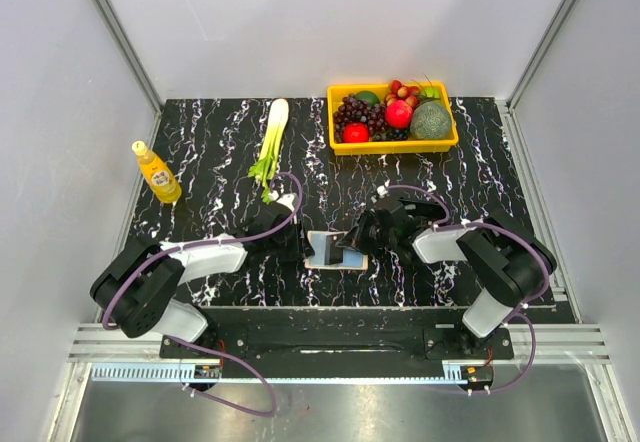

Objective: Put the credit cards into the card holder
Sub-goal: Insert the credit card into the card holder.

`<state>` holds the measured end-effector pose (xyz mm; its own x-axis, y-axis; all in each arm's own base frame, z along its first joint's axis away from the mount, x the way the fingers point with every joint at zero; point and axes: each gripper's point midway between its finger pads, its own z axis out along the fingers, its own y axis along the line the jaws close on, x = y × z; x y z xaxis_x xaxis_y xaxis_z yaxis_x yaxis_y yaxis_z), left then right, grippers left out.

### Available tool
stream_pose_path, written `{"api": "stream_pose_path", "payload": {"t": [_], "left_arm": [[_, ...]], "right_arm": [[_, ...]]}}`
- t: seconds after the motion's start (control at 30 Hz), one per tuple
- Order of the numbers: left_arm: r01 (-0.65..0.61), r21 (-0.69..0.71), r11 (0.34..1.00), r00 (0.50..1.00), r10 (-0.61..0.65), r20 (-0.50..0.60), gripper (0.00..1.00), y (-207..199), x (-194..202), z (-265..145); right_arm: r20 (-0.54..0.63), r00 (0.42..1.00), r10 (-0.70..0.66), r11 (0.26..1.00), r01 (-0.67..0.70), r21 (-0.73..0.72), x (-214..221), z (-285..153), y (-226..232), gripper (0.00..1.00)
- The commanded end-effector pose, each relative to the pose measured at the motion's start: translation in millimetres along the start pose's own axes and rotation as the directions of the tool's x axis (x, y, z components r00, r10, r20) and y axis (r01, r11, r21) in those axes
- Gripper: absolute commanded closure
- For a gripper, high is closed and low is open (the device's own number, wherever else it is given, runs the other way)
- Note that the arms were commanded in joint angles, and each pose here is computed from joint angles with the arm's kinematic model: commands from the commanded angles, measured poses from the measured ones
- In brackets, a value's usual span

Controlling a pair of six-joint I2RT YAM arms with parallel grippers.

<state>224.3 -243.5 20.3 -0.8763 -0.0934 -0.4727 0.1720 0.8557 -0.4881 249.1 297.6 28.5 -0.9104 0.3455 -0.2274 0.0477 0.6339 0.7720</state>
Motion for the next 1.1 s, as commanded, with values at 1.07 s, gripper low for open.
{"api": "stream_pose_path", "payload": {"t": [1.07], "left_arm": [[0.004, -0.025, 1.0, 0.996, -0.006, -0.094, 0.67, 14.3, 28.5, 2.5]], "right_arm": [[0.025, 0.991, -0.132, 0.952, 0.119, 0.282, -2.1, -27.6, -3.4, 0.56]]}}
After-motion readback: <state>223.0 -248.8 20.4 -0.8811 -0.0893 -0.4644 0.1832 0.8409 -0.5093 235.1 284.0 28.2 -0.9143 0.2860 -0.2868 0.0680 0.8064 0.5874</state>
